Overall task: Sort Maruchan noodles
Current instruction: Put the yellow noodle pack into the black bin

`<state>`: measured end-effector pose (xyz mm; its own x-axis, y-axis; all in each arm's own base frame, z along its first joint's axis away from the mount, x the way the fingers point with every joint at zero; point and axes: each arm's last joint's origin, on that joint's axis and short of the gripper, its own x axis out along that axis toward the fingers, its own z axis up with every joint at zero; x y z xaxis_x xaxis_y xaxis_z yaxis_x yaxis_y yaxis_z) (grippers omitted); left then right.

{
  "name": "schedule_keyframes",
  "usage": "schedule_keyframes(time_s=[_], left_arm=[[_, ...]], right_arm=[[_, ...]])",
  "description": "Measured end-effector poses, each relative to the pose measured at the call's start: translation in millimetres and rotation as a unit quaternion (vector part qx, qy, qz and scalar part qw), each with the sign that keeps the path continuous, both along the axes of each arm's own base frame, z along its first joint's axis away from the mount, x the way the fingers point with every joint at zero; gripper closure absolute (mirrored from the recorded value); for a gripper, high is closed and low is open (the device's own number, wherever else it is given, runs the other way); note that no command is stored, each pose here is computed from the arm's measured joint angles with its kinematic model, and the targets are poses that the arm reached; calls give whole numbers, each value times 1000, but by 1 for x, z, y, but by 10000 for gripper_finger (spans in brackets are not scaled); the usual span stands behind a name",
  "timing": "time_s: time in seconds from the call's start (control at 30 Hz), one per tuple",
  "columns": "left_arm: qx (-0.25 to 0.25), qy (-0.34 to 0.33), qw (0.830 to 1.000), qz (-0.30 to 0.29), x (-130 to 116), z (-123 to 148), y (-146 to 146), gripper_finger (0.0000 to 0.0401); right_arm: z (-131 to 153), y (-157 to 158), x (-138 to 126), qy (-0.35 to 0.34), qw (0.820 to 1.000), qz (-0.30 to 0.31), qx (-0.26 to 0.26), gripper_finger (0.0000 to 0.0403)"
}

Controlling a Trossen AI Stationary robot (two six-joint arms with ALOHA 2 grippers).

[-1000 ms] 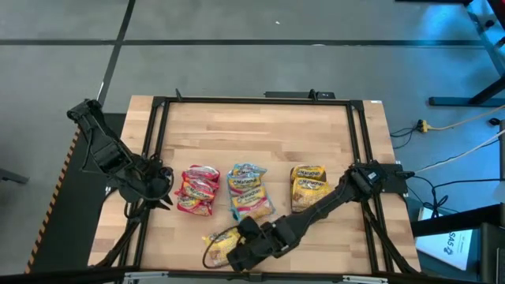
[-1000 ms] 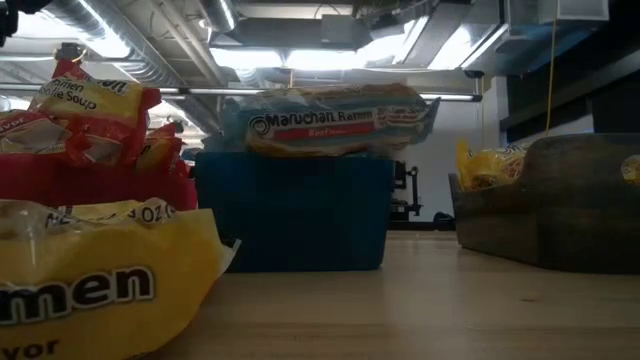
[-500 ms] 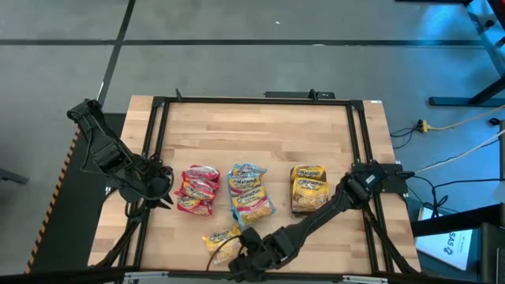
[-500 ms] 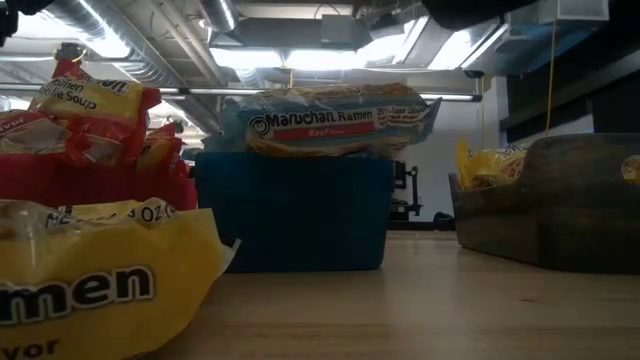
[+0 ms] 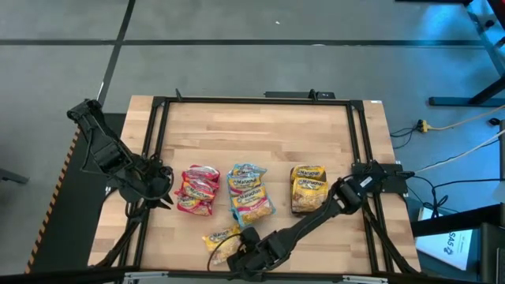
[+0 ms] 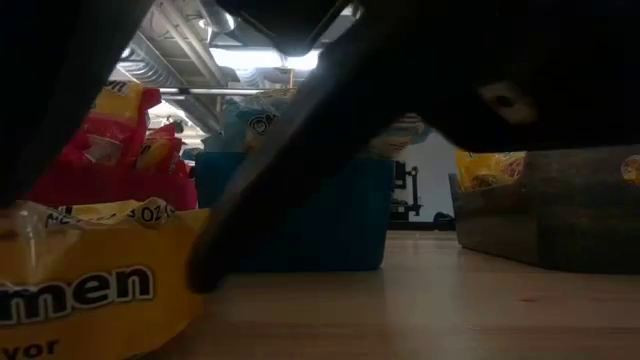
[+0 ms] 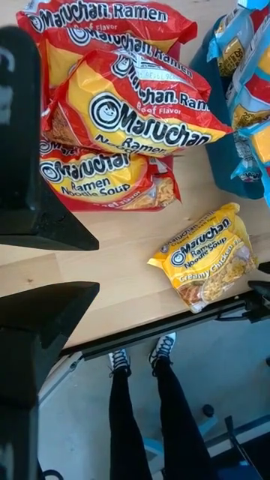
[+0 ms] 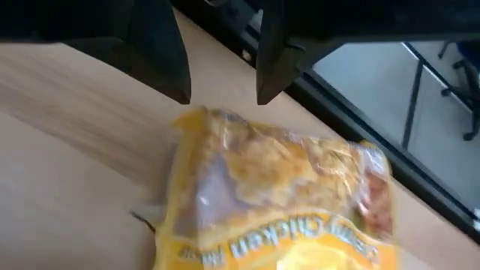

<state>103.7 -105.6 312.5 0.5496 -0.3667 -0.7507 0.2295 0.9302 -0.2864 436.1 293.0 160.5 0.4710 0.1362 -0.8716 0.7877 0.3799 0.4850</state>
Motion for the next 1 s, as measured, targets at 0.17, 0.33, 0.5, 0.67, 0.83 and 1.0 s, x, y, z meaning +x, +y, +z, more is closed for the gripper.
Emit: schedule_keyframes(time_s=[0.17,0.33,0.5,0.67,0.83,1.0], left_arm=[[0,0,1000,0,0,0,0,330],[0,0,1000,0,0,0,0,330],[0,0,1000,-1,0,0,0,330],[0,0,1000,-1,0,0,0,330],[1,0,1000,-1,0,0,0,330],[1,0,1000,-1,0,0,0,330]], right_arm=[[0,0,1,-10,1000,-3,-4,253],[-1,-2,-1,0,1000,-9,-18,253],[-1,-12,5,-9,999,-31,-42,253],[-1,-21,10,-8,998,-35,-45,253],[-2,-25,12,12,1000,-13,-17,253],[-4,-22,12,22,1000,-1,0,253]])
